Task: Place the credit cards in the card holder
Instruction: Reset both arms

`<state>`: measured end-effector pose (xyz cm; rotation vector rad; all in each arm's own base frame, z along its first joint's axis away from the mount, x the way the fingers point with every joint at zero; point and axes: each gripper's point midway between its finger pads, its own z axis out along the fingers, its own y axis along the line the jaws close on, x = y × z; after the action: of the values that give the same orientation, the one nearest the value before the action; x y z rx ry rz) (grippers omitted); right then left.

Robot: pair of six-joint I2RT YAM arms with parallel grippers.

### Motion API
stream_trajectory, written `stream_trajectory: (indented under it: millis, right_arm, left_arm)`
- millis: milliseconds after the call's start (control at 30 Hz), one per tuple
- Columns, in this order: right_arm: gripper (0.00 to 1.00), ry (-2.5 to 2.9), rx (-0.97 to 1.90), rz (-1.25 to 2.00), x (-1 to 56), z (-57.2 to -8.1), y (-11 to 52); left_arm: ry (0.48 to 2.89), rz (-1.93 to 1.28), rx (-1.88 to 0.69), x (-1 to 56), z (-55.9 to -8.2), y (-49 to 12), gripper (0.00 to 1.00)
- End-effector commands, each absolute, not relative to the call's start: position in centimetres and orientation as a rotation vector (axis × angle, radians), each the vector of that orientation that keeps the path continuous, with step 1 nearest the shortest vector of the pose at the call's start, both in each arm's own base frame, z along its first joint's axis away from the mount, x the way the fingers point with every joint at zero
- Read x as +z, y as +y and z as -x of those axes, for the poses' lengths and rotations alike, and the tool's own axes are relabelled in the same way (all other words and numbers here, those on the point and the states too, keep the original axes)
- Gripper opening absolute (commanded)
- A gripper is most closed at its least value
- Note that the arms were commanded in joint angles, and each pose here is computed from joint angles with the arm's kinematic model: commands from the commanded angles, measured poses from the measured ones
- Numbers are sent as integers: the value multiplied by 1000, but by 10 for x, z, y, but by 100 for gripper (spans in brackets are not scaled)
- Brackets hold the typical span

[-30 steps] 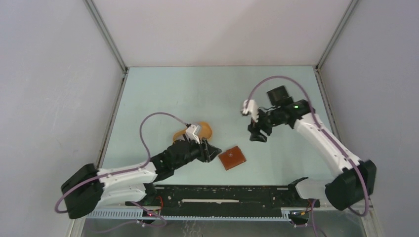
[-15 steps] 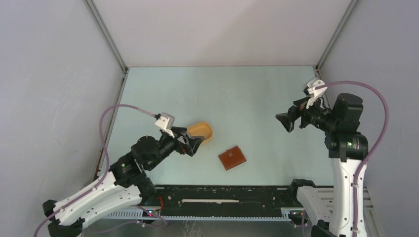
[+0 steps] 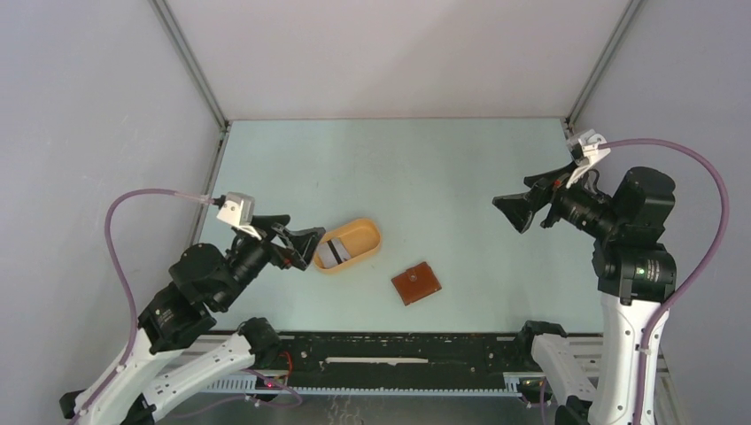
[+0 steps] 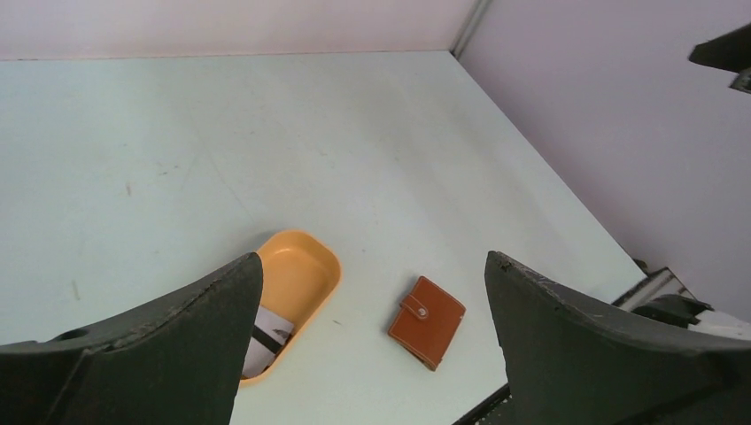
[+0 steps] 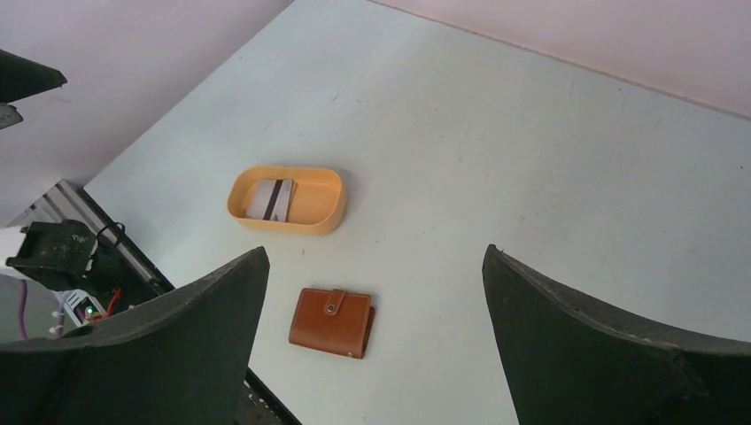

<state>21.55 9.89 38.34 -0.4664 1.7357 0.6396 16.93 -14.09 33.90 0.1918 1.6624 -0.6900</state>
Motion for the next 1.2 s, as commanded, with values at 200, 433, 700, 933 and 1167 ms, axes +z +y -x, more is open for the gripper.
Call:
stream_trajectory:
  millis: [200, 433, 700, 933, 1167]
  right_arm:
    - [100, 1696, 727, 477, 400, -213, 107]
    - [100, 1700, 732, 442, 395, -220, 103]
    - [100, 1714, 787, 435, 385, -232, 103]
    - [100, 1732, 804, 396, 377, -243, 98]
    - [100, 1744, 802, 388, 372, -246, 97]
  left_arm:
    - [1678, -193, -583, 341, -180, -119, 100]
    - [1720, -173, -530, 312, -203, -111, 100]
    - [1721, -196, -537, 296, -207, -115, 100]
    - [1735, -201, -537, 284, -209, -115, 100]
    - [1731, -193, -562, 283, -211, -115, 100]
